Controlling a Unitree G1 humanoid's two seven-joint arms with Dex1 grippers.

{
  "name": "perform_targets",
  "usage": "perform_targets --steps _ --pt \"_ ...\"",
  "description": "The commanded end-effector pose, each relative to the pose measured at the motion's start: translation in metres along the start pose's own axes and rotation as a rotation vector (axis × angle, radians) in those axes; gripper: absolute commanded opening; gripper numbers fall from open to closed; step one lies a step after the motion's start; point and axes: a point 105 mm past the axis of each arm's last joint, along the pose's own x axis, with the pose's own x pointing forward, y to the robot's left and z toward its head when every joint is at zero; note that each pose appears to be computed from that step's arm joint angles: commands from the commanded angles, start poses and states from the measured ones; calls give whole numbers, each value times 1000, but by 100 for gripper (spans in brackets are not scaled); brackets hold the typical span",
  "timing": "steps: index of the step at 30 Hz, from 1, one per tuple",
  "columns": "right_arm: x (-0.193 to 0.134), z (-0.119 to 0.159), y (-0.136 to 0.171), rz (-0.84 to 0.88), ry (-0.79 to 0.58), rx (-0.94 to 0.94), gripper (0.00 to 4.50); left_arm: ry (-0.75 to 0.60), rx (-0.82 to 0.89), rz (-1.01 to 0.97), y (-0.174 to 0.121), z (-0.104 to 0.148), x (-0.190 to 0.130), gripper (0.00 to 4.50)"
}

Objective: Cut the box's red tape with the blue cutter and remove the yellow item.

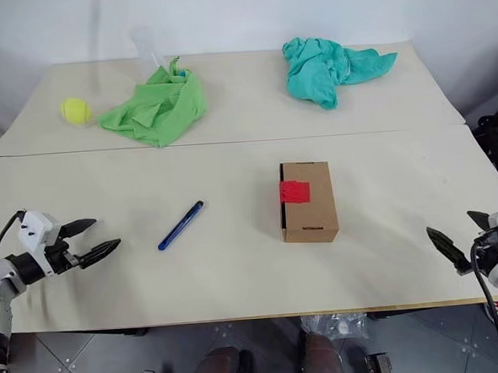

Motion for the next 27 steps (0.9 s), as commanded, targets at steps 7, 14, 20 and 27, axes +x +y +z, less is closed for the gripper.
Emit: perform_targets --steps 7,14,20,27 --pt "1 6 -14 -203 69 -2 450 -39 9 45 18 46 40 448" --pt "4 29 20 -135 43 -52 312 -131 81 -98 1 97 100 322" --pt "2 36 79 58 126 -64 99 -258 190 -343 -56 161 164 130" --pt "23 37 82 1 133 -71 0 -261 215 -661 -129 185 197 2"
